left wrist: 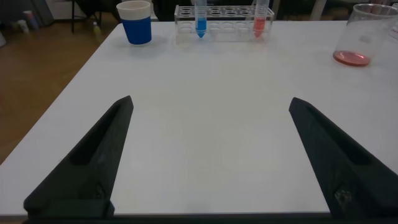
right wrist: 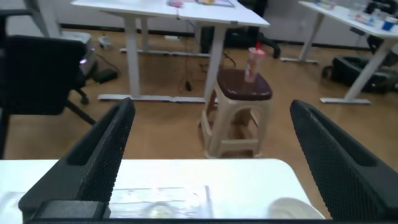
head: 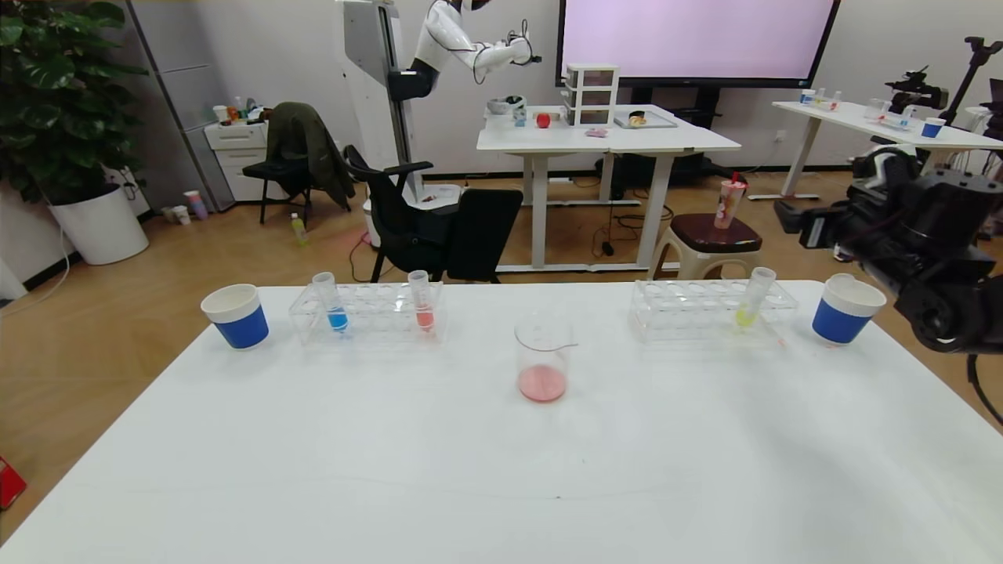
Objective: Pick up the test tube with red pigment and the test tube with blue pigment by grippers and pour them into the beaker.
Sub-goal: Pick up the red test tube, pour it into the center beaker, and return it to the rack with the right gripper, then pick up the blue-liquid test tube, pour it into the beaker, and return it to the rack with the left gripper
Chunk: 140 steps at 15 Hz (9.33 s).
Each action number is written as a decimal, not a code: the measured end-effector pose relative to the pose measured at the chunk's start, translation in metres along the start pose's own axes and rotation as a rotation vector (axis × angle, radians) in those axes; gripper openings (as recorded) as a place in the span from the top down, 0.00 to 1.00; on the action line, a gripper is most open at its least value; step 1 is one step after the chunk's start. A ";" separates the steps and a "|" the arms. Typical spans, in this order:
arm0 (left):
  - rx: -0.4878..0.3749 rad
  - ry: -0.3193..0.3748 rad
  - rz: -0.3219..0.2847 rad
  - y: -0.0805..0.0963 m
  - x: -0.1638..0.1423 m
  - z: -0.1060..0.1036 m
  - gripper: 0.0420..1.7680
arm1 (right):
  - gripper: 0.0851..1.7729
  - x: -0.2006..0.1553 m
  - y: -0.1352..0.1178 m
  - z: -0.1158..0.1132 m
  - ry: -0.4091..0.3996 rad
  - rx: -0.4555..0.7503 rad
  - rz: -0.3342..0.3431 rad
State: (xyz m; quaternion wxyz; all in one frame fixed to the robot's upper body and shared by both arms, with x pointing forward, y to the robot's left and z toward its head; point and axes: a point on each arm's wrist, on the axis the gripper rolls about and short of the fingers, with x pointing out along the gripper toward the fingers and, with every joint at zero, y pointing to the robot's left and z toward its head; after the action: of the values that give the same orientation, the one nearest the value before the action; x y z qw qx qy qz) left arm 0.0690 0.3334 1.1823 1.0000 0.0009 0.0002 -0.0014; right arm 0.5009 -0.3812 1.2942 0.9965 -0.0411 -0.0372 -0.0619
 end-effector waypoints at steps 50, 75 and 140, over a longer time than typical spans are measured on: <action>-0.001 -0.001 0.000 0.000 0.000 0.000 0.01 | 0.02 -0.442 -0.002 -0.077 0.074 0.080 0.133; 0.027 -0.016 -0.033 -0.001 0.253 0.109 0.01 | 0.02 -0.442 -0.002 -0.077 0.073 0.081 0.132; 0.393 -0.459 -0.637 -0.214 0.402 0.109 0.73 | 0.02 -0.442 -0.002 -0.077 0.073 0.081 0.133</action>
State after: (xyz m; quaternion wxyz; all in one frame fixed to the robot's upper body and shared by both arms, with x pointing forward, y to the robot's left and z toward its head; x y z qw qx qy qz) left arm 0.4710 0.1182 1.2907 0.9047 0.1905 -0.2221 -0.3098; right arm 0.0691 -0.3363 1.1825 1.0000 -0.0006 -0.0004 0.0045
